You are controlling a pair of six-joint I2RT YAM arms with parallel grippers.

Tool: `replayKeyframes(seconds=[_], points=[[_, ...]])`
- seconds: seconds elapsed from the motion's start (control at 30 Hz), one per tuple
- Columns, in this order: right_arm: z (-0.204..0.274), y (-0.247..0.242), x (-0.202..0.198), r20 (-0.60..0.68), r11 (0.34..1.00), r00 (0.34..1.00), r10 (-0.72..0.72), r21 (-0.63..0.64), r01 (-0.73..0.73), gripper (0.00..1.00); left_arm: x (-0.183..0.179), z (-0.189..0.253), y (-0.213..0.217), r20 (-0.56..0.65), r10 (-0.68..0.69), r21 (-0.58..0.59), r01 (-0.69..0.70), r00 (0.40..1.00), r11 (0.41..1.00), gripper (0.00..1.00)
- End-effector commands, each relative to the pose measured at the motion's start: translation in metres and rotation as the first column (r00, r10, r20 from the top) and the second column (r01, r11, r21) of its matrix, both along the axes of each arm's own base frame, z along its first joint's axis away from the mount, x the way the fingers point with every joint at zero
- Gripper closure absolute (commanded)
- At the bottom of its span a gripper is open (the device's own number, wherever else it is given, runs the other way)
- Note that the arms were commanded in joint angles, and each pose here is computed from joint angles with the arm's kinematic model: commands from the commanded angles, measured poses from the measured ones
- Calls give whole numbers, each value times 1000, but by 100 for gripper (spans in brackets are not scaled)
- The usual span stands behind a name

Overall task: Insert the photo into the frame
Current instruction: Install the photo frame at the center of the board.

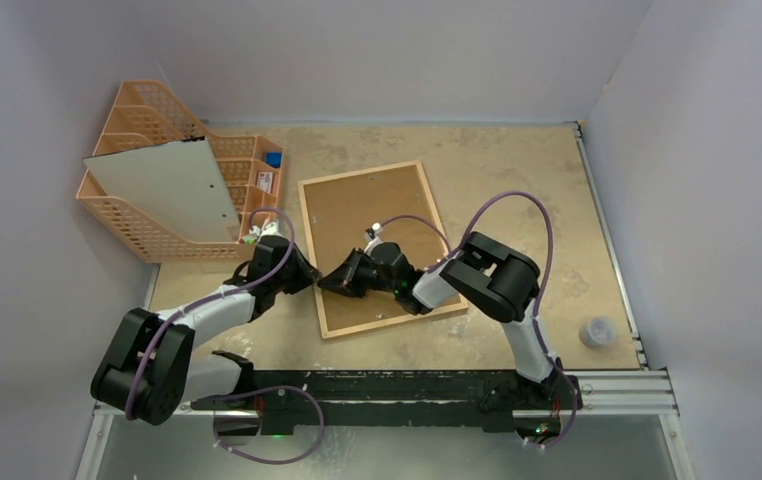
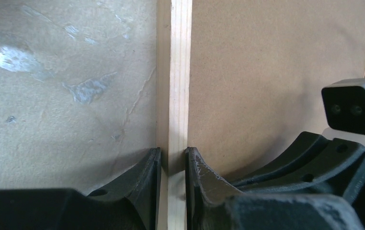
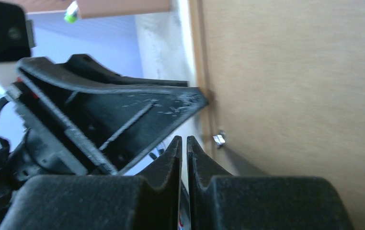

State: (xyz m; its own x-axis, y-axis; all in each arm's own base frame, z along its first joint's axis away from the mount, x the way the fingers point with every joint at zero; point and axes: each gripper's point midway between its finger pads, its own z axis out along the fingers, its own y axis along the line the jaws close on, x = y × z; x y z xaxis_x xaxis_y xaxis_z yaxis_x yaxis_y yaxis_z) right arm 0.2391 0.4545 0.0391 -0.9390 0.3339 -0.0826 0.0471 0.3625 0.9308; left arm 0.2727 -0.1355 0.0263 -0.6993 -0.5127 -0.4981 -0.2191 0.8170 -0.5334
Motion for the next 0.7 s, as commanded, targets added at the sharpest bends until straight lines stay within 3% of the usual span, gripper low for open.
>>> replayKeyframes(seconds=[0.0,0.1,0.27,0.47,0.67], points=[[44,12,-4,80,985,997,22,170,-35,91,-23,-8,-13,-83,-74,-40,71,994,997,100],[46,10,-3,78,986,997,11,168,-24,91,-23,-8,-12,-85,-72,-38,69,994,997,100],[33,-5,6,82,999,995,-49,16,47,91,-21,-5,-7,-74,-62,-6,62,995,998,100],[23,-25,14,90,979,990,-111,-160,124,79,-19,-1,-12,-66,-91,-16,90,994,996,100],[34,-57,13,148,957,985,-90,-261,127,78,-17,9,-12,-52,-112,2,112,992,994,100]])
